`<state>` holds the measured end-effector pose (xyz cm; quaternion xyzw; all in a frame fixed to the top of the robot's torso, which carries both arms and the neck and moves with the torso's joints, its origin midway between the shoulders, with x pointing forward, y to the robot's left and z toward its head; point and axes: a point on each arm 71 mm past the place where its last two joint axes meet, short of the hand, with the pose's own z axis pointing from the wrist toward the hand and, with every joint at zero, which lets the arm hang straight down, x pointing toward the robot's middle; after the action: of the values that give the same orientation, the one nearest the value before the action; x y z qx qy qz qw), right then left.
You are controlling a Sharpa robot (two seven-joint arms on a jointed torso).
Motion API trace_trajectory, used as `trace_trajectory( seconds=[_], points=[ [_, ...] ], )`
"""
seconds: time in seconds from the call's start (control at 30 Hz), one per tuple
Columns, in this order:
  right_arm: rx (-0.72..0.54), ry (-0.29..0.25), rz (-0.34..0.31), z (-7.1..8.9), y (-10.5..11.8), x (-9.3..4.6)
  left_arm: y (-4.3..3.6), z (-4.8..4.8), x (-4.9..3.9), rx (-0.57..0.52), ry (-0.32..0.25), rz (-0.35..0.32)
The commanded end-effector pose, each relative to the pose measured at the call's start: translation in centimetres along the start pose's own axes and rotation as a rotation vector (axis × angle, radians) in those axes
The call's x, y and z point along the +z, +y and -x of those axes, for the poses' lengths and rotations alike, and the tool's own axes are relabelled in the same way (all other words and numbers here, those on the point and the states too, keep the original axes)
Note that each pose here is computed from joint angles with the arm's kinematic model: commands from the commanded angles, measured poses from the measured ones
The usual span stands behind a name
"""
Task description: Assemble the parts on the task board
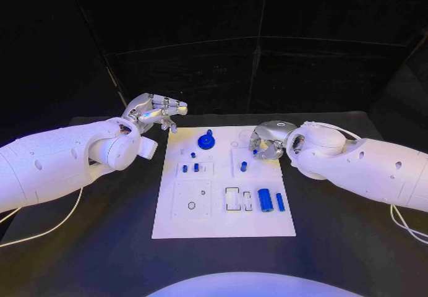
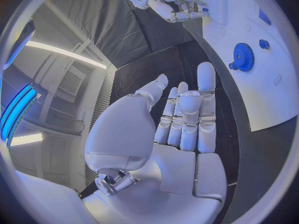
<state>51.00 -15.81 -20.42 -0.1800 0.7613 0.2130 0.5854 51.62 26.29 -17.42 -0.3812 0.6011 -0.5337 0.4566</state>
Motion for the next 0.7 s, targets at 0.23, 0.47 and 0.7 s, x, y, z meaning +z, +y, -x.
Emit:
trace_trajectory(
  seconds=[0.23, 0.47, 0.7],
  points=[
    [-0.012, 0.051, -0.012, -0.71, -0.17, 0.3, -0.16, -0.06, 0.05, -0.01, 0.004, -0.014],
    [-0.012, 0.052, -0.023, -0.86, -0.23, 0.31, -0.13, -0.06, 0.03, -0.01, 0.006, -0.01],
    [-0.023, 0.027, -0.031, -0.71, -0.27, 0.16, -0.12, -0.01, 0.03, -0.01, 0.006, -0.009]
  ],
)
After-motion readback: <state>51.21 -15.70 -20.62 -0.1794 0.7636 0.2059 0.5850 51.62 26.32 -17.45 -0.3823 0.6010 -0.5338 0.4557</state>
